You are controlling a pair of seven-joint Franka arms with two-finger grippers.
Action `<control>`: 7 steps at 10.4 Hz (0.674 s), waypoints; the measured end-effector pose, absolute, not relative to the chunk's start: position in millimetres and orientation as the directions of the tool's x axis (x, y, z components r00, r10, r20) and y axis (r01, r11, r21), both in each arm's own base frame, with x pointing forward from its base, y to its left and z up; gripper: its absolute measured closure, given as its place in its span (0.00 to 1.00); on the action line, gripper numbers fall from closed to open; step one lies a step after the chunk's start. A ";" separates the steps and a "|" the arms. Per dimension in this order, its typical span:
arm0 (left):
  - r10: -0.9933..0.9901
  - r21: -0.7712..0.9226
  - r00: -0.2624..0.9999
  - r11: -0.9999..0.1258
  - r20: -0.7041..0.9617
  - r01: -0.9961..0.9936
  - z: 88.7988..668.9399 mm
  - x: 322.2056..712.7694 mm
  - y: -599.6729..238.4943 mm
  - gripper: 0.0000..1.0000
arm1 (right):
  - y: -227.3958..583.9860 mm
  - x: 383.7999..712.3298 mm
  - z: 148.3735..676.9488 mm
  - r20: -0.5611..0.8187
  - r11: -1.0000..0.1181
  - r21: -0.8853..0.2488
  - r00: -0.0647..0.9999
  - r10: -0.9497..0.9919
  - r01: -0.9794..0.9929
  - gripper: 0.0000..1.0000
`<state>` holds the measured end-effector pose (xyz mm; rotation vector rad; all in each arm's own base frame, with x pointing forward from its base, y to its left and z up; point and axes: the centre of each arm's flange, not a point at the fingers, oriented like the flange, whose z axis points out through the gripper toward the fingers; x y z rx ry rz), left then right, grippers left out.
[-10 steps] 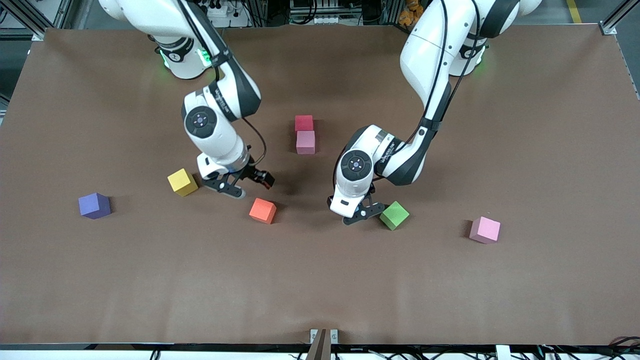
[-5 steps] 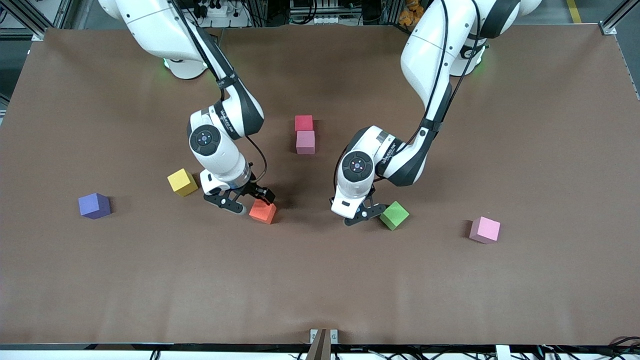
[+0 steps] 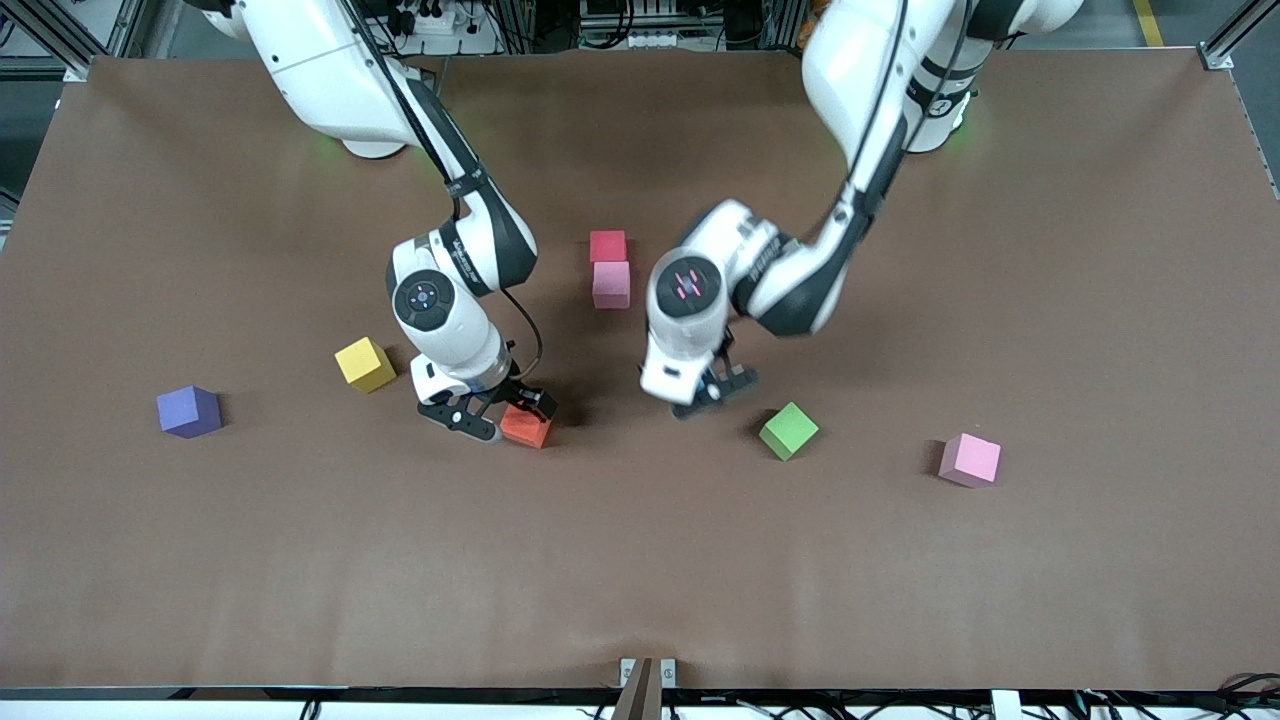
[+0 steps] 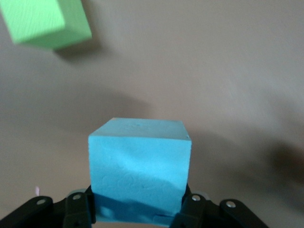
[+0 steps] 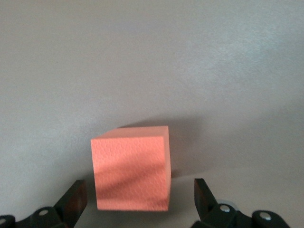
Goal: Arrange blocks into number 1
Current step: 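Grasp the blue cube with the left gripper and the orange with the right, then place the blue cube against the red cube with the left gripper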
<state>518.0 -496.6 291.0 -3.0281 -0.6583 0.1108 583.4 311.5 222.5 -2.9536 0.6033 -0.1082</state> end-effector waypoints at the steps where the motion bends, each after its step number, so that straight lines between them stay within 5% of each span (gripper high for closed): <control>1: 0.393 -0.057 0.917 -0.919 -0.064 0.390 305.7 483.7 -514.6 0.40 | 312.5 585.1 219.9 0.046 -0.913 -0.135 0.918 -0.393 -0.385 0.00; 5: 0.246 -0.088 0.966 -0.967 -0.083 0.238 291.4 310.2 -583.5 0.40 | 307.1 588.3 209.3 0.059 -0.925 -0.126 0.928 -0.367 -0.358 0.10; 7: 0.184 -0.094 0.978 -0.980 -0.101 0.175 277.2 256.7 -601.6 0.40 | 295.5 594.2 208.4 0.070 -0.933 -0.117 0.935 -0.348 -0.339 0.35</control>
